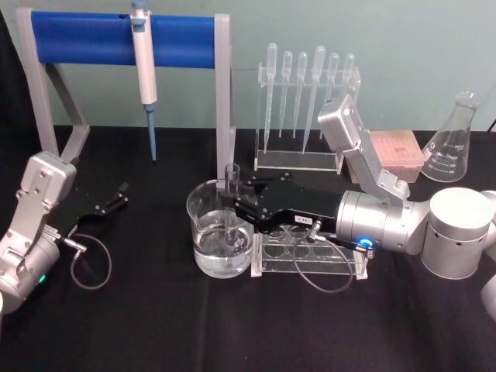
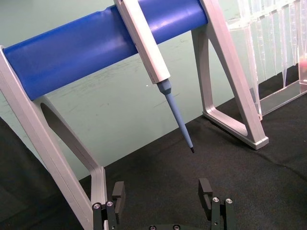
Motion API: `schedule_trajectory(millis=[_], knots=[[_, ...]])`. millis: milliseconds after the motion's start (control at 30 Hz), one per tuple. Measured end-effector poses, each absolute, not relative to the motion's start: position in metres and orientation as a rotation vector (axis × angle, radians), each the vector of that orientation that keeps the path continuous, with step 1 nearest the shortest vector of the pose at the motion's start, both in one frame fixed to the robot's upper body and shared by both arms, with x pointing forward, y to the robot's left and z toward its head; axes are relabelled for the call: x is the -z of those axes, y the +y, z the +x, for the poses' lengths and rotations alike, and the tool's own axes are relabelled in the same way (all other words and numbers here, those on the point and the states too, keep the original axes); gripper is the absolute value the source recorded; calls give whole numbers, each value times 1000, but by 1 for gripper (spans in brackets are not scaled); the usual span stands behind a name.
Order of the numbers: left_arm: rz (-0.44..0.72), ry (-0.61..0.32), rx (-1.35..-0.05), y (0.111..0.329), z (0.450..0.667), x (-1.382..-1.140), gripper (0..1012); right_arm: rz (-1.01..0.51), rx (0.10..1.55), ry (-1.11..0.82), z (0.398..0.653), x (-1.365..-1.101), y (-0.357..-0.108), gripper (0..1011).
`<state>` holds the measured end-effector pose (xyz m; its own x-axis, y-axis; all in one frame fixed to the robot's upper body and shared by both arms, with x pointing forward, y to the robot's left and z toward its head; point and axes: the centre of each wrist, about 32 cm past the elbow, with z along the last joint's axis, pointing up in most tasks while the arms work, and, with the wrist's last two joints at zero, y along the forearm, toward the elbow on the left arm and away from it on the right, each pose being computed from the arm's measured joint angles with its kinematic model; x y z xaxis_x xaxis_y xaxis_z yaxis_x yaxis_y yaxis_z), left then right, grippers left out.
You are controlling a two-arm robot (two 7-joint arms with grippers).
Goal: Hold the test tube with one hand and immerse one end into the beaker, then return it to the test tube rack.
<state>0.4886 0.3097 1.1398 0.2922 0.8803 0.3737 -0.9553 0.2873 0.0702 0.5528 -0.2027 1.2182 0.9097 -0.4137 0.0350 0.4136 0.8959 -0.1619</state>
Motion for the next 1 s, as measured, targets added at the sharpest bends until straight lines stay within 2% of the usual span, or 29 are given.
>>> schedule_trajectory(millis=[1000], knots=[[304,-285,-1248,310,489,-1140,1000,-168,429,0,553,-1218,-203,222]])
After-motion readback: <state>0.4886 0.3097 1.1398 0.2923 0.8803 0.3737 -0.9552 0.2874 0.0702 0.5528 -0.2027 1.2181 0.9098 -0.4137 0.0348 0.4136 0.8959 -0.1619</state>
